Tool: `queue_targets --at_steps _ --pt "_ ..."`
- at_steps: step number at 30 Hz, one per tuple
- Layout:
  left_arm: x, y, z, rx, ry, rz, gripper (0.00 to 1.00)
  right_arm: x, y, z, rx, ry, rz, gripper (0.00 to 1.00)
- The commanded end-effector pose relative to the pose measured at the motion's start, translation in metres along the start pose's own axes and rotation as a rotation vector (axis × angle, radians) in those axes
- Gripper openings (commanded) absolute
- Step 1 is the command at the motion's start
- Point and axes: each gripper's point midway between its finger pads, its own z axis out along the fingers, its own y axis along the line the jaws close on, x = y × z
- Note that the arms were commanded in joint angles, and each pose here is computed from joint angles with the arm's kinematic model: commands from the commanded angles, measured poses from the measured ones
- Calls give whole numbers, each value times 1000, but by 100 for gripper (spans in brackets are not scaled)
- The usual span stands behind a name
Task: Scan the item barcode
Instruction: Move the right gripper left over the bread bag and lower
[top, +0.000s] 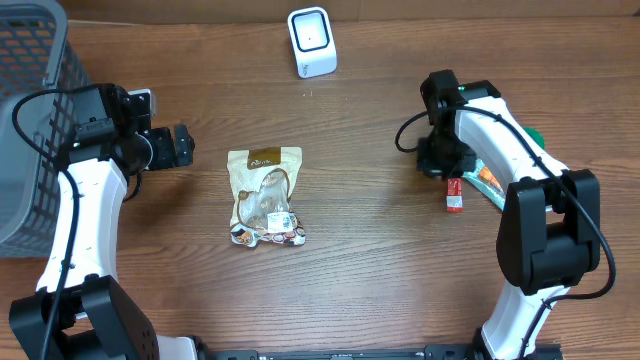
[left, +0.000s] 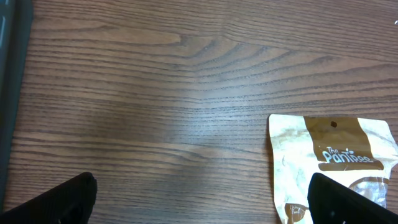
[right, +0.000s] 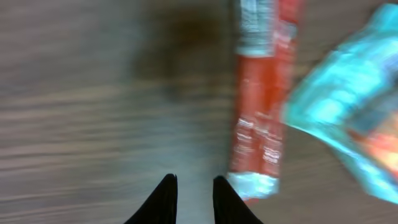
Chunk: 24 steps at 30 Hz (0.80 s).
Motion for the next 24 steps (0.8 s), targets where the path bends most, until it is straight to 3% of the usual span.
queue_targets --at_steps 1,5,10,12,17,21,24 --pt "-6 -2 -1 8 -12 15 100 2 40 -2 -219 35 66 20" --pt "-6 -2 -1 8 -12 15 100 -3 73 -8 -318 3 29 21" --pt "-6 -2 -1 8 -13 15 100 0 125 -12 -359 -50 17 28" --pt "-6 -2 -1 8 -13 15 99 3 156 -15 -389 -96 -57 36" --pt "-6 -2 -1 8 -12 15 100 15 223 -30 -478 -208 -210 40" --pt "-6 -2 -1 8 -12 15 100 32 278 -47 -548 -317 -331 59" --pt "-6 -2 -1 8 -12 15 100 45 309 -57 -537 -422 -397 64"
